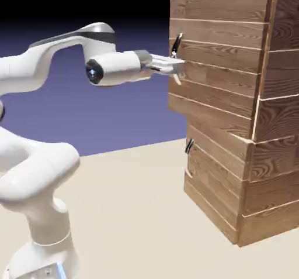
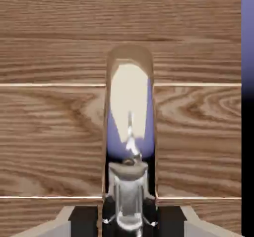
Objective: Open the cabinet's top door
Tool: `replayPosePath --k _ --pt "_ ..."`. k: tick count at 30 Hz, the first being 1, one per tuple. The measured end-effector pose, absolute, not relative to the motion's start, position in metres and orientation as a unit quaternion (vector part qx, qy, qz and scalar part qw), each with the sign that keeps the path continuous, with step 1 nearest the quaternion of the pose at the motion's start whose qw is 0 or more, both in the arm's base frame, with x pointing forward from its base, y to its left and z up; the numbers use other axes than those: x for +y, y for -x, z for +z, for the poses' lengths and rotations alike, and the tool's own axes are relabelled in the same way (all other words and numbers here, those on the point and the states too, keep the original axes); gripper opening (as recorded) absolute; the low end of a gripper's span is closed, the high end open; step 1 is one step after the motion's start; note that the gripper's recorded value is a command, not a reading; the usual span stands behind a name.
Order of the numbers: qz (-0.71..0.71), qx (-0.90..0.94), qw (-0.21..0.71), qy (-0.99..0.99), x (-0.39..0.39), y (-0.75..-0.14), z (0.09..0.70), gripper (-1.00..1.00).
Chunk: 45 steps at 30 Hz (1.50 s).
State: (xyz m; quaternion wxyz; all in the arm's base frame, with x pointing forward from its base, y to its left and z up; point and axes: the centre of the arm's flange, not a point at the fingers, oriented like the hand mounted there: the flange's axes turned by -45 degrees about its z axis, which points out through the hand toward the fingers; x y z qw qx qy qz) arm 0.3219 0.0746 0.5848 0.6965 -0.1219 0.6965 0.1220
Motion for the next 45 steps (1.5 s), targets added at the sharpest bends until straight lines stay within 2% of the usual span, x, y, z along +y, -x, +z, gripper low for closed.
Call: replayPosePath --k 11,24,45 --pt "0.217 0.673 0.673 0.217 0.003 -0.272 0.585 -1.0" --pt "0.324 0.628 0.629 0.324 -0.097 -0.24 0.585 -1.0" --pt "0.484 0.516 0.516 0.484 -0.269 -0.264 0.585 -1.0"
